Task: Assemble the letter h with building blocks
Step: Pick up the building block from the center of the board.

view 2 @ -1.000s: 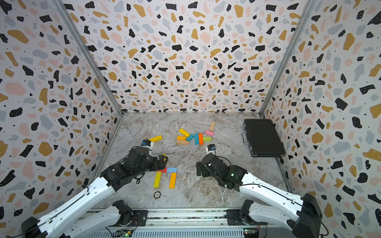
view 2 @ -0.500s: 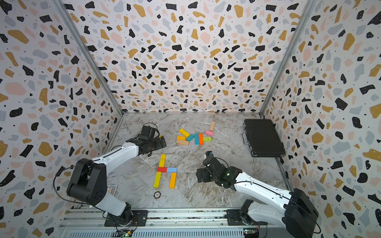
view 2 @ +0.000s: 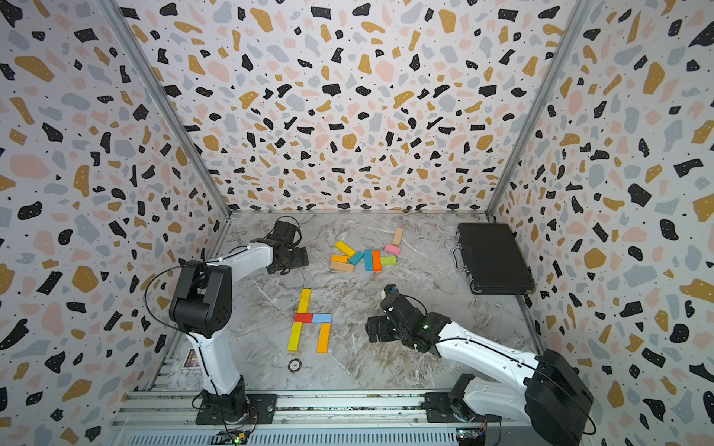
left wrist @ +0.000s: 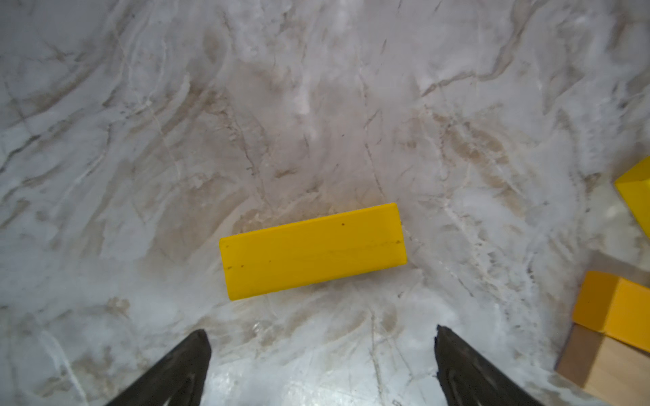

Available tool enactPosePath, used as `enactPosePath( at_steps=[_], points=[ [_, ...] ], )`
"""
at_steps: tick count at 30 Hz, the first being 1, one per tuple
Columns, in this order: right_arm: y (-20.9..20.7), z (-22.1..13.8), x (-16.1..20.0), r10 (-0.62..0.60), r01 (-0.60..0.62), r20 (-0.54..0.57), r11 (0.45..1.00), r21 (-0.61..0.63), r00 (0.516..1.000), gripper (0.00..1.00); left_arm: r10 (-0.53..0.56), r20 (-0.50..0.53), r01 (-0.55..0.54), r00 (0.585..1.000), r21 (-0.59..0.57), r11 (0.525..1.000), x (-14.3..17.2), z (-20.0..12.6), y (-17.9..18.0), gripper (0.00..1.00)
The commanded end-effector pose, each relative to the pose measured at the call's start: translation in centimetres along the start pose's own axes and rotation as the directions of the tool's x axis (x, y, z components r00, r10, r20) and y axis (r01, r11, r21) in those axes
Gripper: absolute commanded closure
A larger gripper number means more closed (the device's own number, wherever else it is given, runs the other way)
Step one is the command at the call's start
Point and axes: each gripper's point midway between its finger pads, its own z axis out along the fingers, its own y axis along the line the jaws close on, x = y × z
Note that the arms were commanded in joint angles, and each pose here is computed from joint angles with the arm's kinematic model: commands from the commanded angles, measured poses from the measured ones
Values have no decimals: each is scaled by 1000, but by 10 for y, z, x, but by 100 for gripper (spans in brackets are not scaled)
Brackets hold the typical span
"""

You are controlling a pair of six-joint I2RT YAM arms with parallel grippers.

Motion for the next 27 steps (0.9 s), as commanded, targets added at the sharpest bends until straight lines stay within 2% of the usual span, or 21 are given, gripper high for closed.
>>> enactPosePath(
  at_steps=[1,8,17,24,27],
  points=[
    [-1,0,-3,3,-3,8,1000,-7,1000,4,71,-18,-72,997,-52,996,3,0,8,1],
    [-4,2,-3,23,-23,0,1000,-4,1000,4,119,-45,-124,992,-115,986,-3,11,14,1],
    [-11,-1,-5,34,-34,7,999,8,999,4,158,-61,-166,985,-154,974,-25,26,11,1],
    [-15,-3,-6,37,-37,6,999,20,999,4,148,-93,-161,985,-158,974,-32,42,13,23],
    [-16,-3,-6,38,-38,4,999,21,999,4,151,-102,-165,983,-150,975,-32,47,10,24]
  ],
)
